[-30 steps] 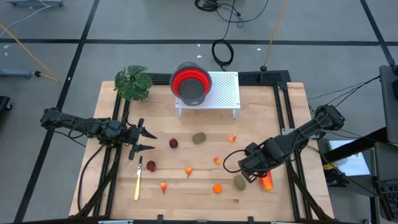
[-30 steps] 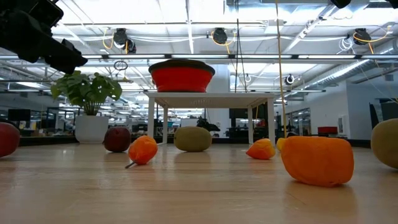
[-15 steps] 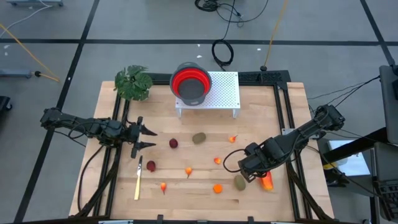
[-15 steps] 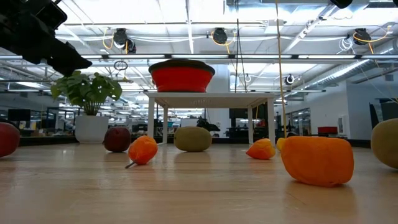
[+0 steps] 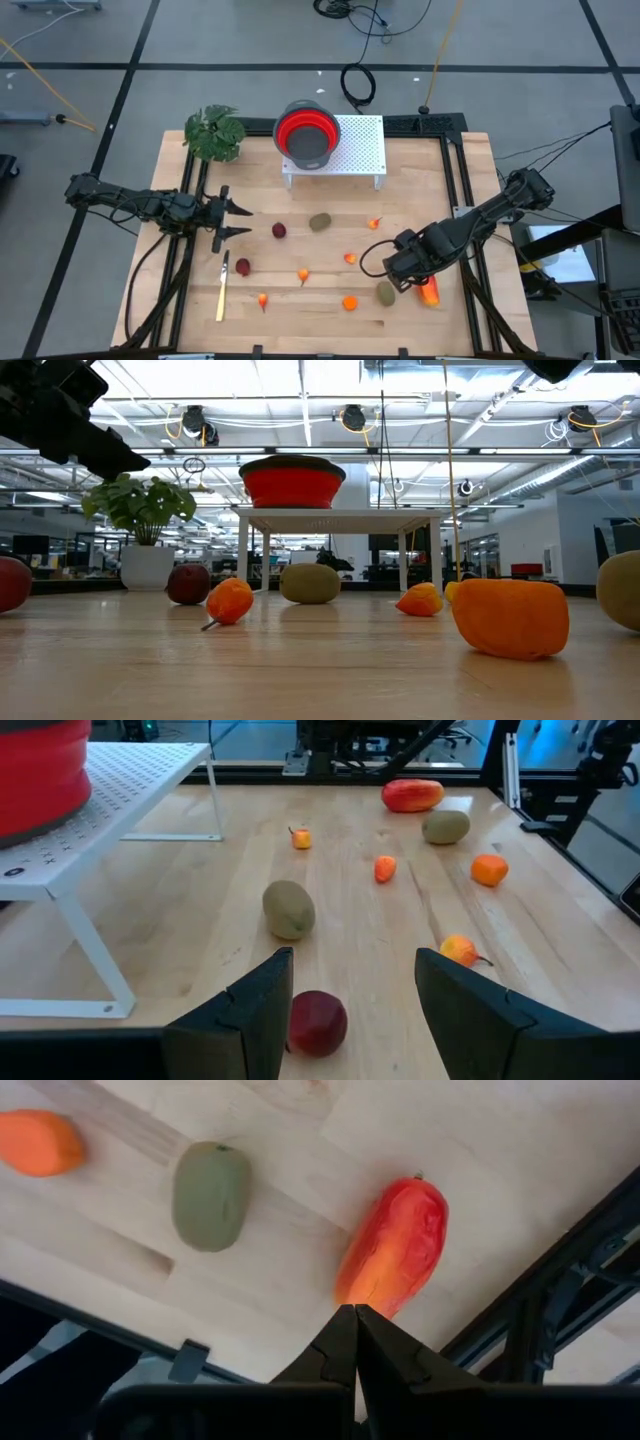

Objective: Pick & Place Fruit
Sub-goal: Put the mango into the red strainer bowl on the shelf

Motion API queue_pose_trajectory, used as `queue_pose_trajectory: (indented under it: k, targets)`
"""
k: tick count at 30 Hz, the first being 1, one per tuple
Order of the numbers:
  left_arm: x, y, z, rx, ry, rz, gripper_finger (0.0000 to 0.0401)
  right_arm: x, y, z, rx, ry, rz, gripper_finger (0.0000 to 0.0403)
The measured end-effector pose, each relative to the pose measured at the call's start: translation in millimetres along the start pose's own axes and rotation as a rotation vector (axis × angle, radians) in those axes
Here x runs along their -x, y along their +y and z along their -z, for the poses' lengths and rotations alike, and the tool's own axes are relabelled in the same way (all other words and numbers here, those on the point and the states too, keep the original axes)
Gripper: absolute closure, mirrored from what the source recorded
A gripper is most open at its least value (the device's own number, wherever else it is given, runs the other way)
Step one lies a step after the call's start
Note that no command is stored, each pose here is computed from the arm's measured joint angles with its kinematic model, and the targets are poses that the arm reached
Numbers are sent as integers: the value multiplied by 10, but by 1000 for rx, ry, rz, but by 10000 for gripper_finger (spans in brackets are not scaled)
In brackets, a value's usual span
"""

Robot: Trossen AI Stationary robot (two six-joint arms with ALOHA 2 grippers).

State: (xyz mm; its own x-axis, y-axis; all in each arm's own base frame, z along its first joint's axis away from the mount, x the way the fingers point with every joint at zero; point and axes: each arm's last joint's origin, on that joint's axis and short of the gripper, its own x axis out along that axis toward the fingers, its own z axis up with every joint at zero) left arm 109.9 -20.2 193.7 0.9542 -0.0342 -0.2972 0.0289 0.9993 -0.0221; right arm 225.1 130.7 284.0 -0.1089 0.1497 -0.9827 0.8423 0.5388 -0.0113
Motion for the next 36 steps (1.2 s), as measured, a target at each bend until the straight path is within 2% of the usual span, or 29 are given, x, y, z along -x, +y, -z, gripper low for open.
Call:
queue_pose_trajectory:
  k: [3, 10, 13, 18, 22, 24, 29, 36]
  targets:
    - [0, 0, 0, -8, 0, 0, 190, -41, -9, -7, -2, 0, 12, 403]
    - [0, 0, 1, -119, 2, -1, 199, -53, -13, -7, -3, 5, 16, 403]
    - [0, 0, 1, -125, 2, -1, 231, -53, -13, -7, -3, 5, 16, 403]
    - [0, 1, 9, -126, 9, -1, 314, -53, -14, -7, -3, 5, 17, 390]
    - [0, 1, 9, -124, 10, -1, 377, -53, -13, -7, -3, 5, 17, 364]
    - [0, 1, 10, -123, 11, -1, 395, -53, -13, -7, -4, 5, 17, 346]
    - [1, 2, 21, -125, 24, -1, 383, -53, -14, -7, -49, 5, 17, 292]
    - [3, 5, 59, -106, 63, -2, 395, -66, -13, 39, -94, 4, 22, 216]
